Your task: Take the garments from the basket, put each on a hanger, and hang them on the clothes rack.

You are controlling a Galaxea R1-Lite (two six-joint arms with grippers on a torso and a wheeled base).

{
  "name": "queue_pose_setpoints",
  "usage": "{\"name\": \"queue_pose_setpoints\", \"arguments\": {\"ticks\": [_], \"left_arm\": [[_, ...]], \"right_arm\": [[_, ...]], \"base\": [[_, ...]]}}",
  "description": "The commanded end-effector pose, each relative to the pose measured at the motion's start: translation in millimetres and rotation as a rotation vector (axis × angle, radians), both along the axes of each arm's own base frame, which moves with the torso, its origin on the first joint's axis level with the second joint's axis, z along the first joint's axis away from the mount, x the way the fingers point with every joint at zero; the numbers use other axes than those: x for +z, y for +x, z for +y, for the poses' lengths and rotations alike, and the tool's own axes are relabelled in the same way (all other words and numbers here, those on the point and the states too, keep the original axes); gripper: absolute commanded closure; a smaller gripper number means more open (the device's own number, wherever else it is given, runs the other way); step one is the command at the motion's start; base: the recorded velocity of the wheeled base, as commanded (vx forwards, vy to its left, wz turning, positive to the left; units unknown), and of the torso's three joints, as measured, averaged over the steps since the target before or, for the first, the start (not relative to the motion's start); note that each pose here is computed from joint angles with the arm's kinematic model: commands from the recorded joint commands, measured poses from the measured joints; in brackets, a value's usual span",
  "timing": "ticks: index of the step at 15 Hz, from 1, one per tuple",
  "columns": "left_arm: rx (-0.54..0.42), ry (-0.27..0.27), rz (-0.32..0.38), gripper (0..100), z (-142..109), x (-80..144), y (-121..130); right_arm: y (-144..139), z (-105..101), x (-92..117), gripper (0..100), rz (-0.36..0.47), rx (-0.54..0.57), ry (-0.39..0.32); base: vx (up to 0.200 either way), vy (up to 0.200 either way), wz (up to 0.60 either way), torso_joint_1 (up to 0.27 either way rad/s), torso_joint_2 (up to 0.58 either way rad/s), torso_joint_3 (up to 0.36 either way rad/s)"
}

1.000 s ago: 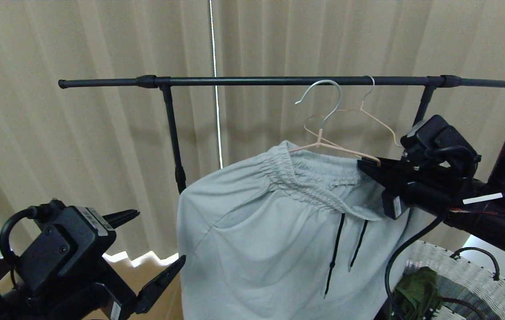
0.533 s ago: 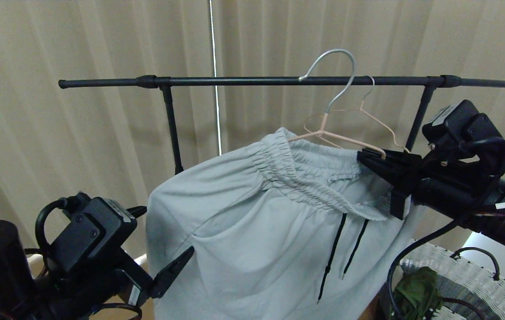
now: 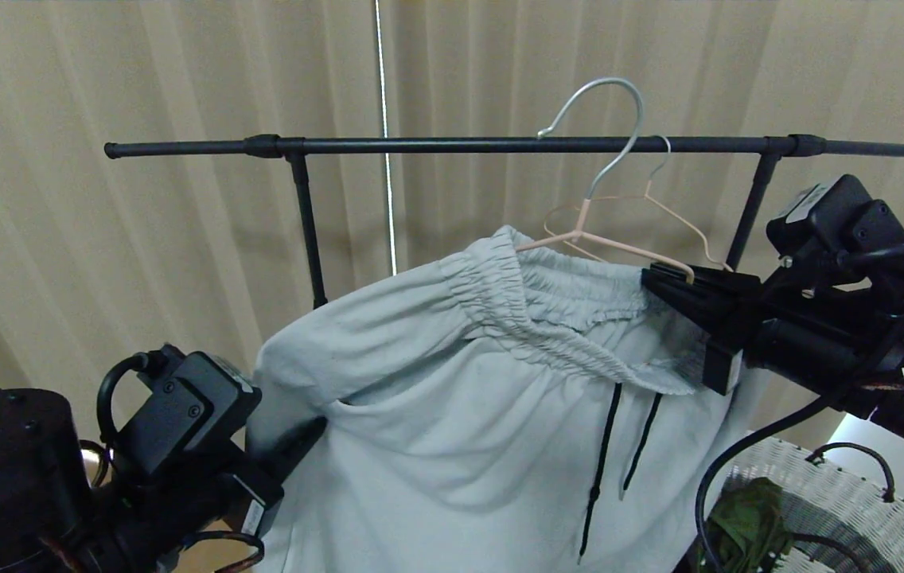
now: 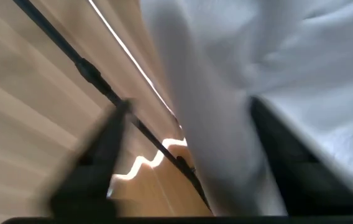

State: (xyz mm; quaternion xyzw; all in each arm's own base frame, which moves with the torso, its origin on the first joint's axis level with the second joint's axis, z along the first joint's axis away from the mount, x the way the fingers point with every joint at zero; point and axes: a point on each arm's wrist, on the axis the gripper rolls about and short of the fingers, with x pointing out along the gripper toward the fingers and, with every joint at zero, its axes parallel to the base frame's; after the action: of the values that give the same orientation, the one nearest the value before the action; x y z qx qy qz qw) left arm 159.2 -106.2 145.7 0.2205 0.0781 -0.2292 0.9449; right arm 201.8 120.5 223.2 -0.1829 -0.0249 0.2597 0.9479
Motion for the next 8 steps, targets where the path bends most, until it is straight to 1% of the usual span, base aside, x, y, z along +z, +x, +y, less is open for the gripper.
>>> {"name": "queue_pose_setpoints", "arguments": {"ticks": [1, 4, 7, 8], "left_arm": [[0.001, 0.002, 0.003, 100, 0, -1, 0], [0.004, 0.004, 0.005, 100, 2, -2, -2], [0.071, -0.01, -0.018, 100, 18, 2, -3], [0.112, -0.015, -0.026, 100, 24, 4, 0]], "right_arm": [[0, 0, 0, 100, -0.001, 0.0, 0.0], [2, -2, -1, 100, 0.005, -0.017, 0.0], [13, -18, -5, 100, 0.02, -0.1, -0.008], [16, -20, -6, 100, 0.022, -0.113, -0.009]], "base": [[0.0, 0.0, 0.0, 0.0, 0.0, 0.0], [0.0, 0.0, 0.0, 0.0, 0.0, 0.0], [0.0, 0.0, 0.0, 0.0, 0.0, 0.0], [0.0, 0.0, 0.0, 0.0, 0.0, 0.0]]}}
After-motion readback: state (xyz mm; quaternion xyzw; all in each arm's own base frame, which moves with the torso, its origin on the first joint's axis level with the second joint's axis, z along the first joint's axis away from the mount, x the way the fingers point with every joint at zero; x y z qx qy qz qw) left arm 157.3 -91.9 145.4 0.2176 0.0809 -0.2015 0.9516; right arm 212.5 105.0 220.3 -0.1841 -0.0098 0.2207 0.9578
